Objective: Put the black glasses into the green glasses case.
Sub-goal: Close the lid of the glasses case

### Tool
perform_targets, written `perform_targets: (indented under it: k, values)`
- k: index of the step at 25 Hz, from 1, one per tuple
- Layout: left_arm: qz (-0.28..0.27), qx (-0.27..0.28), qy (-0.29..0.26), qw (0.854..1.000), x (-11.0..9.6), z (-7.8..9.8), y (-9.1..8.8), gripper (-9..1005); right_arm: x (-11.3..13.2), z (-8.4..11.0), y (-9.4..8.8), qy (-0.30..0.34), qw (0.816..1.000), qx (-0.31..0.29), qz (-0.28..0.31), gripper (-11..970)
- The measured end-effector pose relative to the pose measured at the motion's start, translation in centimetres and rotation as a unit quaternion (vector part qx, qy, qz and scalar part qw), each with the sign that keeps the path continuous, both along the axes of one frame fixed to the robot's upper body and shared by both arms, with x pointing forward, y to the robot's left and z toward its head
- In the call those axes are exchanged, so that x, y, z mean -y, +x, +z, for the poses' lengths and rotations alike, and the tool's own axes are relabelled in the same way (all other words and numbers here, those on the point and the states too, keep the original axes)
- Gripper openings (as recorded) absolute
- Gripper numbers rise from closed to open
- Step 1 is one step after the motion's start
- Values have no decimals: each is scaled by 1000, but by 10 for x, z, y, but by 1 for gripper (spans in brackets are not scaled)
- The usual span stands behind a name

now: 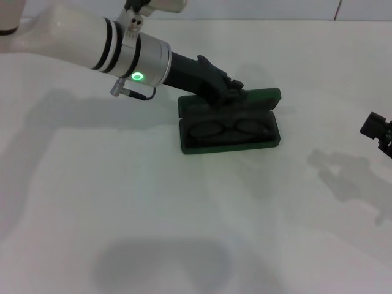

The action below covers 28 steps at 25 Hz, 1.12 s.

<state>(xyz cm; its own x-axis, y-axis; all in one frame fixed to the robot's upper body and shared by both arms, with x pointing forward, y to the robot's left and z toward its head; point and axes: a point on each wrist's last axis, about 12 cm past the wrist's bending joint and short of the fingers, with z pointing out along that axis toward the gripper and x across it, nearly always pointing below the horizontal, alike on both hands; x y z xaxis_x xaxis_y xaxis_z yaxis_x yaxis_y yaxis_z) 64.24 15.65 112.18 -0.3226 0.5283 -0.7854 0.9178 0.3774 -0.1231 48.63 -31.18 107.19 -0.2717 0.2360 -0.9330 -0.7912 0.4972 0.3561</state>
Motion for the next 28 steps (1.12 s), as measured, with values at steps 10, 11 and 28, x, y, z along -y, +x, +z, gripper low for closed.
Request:
perform_targets:
  k: [10,11,28]
  values:
    - [-33,-28,18,999,8,-11,-14,190,0,-1,-2,-4,1000,-2,4,160]
    - [-41,-32,21,998,8,-12,-16,190,0,-2,-2,-6,1000,-1,3,160]
    - [-23,67,-84,994,-7,36,-17,185,3,-3,-7,-11,1000,5,4,164]
